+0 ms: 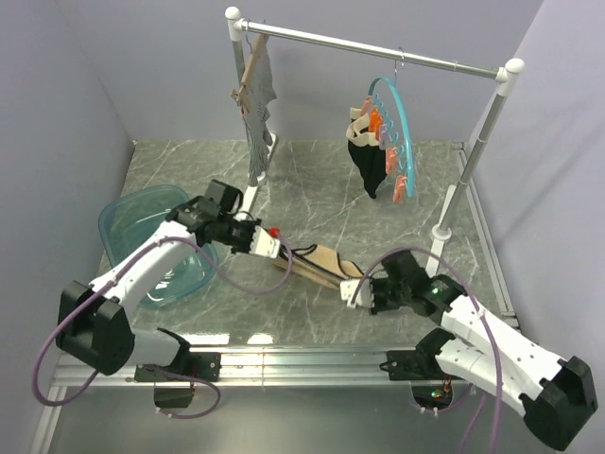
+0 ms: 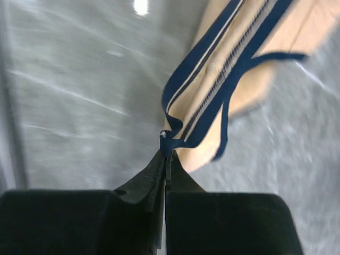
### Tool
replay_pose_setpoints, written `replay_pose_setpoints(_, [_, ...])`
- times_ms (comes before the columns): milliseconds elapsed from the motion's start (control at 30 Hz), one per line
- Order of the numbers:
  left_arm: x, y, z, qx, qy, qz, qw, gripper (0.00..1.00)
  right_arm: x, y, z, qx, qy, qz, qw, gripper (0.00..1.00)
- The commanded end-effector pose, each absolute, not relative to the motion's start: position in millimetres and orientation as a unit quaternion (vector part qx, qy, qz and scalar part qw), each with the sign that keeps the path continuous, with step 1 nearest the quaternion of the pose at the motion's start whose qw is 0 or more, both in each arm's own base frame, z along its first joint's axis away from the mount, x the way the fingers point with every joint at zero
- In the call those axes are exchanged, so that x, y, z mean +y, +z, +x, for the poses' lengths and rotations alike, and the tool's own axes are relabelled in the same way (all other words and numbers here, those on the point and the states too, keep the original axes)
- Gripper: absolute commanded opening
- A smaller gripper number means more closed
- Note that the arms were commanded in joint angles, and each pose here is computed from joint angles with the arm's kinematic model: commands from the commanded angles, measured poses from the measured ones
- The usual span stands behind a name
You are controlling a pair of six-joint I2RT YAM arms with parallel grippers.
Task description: Clip the underwear to the hanger
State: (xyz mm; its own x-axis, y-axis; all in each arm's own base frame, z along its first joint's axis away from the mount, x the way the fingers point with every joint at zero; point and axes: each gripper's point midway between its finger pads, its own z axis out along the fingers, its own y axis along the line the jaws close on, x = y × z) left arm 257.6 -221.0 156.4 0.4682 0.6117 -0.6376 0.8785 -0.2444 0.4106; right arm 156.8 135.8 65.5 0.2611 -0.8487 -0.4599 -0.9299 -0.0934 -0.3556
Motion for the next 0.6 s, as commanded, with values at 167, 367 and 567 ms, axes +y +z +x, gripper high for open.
replay_pose_setpoints(167, [-207.4,227.3,355.5,0.551,-0.16,0.677,0.461,0.0,137.1,173.7,278.5,0.63,0.012,-0.66,0.41,0.0])
replay_pose_setpoints(367, [-188.6,261.5,340.6,0.52,-0.115,0.692,0.487,0.0,150.8,215.7,302.0,0.613,0.006,-0.642,0.46,0.0])
replay_pose_setpoints(567, [-182.3,216.5,257.2,0.512,-0.159,0.727,0.429,0.0,156.6,154.8,266.6,0.548,0.006,-0.709,0.443,0.0])
